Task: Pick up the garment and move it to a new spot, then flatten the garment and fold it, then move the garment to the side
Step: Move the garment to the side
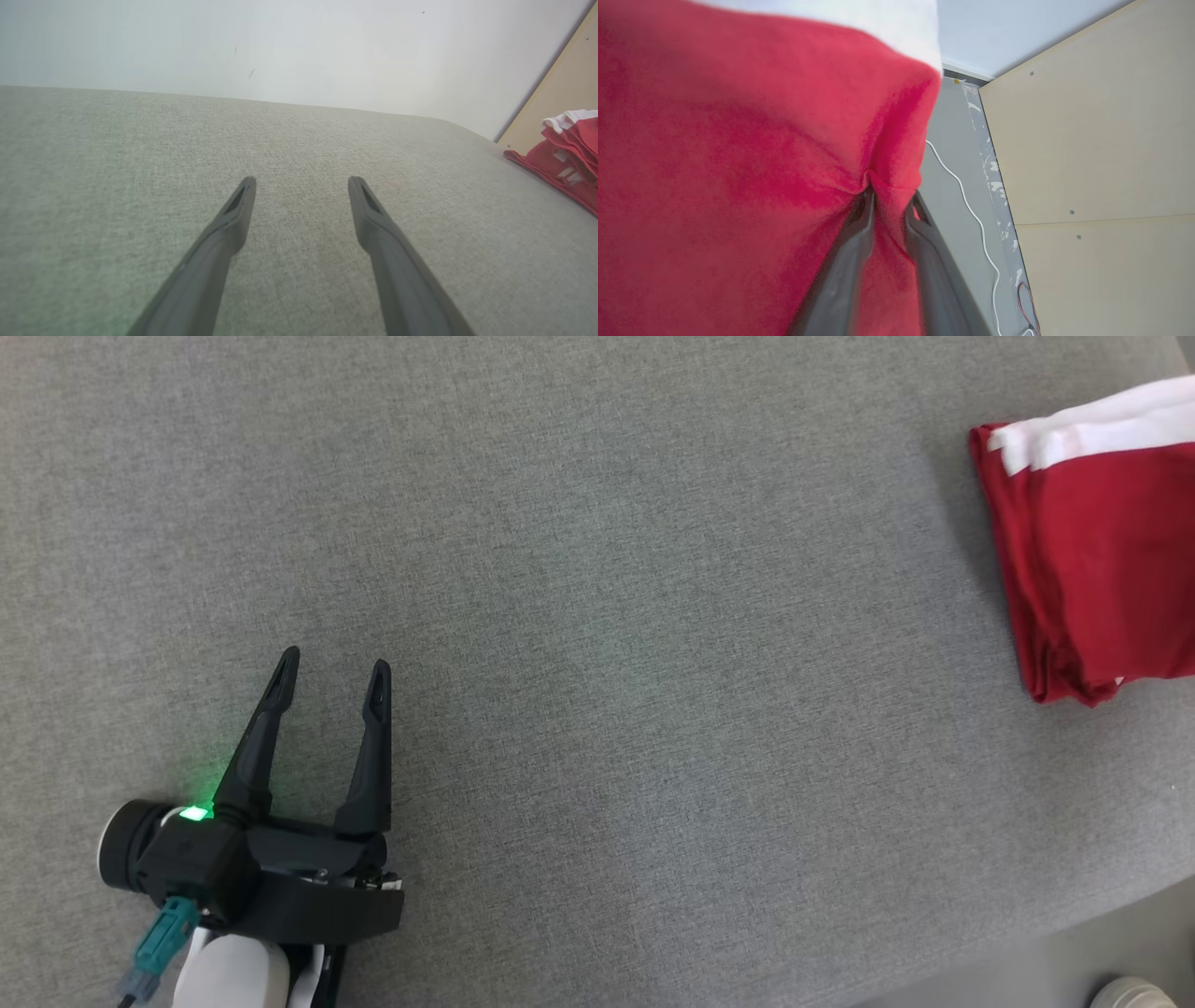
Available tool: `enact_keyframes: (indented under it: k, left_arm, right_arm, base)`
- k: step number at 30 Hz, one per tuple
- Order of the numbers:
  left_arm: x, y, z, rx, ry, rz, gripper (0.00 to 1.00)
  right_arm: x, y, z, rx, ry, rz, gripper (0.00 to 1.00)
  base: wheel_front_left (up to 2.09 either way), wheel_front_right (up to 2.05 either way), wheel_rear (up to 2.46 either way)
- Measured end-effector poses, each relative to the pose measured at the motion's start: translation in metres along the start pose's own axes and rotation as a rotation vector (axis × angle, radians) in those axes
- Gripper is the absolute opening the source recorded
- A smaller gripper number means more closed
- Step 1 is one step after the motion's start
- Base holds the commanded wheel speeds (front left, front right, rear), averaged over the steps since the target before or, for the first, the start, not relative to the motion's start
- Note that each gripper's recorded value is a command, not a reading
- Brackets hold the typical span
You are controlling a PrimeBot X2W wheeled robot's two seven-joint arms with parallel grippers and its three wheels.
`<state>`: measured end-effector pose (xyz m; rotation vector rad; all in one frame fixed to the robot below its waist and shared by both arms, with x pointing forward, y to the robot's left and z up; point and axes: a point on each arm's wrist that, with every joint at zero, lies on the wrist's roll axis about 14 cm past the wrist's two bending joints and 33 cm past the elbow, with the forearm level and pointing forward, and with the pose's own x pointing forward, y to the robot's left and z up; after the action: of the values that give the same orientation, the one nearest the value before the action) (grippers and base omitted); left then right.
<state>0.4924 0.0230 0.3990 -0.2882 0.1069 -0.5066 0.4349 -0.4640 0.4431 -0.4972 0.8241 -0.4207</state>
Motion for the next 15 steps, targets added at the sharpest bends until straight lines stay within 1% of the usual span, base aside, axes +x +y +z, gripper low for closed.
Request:
enact_keyframes:
  k: [1, 3, 8, 15]
  left_arm:
    - [0.0, 0.0, 0.001, 0.002, -0.001, -0.002, 1.0]
    - [0.0, -0.001, 0.004, 0.007, -0.005, -0.003, 1.0]
    - [-0.008, -0.003, 0.019, 0.02, -0.023, 0.019, 1.0]
    - [-0.033, -0.007, 0.044, 0.035, -0.06, 0.067, 1.0]
  right_arm:
    - [-0.001, 0.001, 0.001, 0.01, -0.013, -0.002, 1.0]
    - [-0.003, 0.001, 0.005, 0.014, -0.043, -0.006, 1.0]
    - [-0.02, 0.019, 0.015, 0.056, -0.166, 0.039, 1.0]
    - [-0.063, 0.04, 0.033, 0.143, -0.367, 0.135, 1.0]
  base:
    - [0.0, 0.0, 0.0]
    - [0.0, 0.0, 0.0]
    - [0.0, 0.0, 0.0]
    - [0.0, 0.0, 0.0]
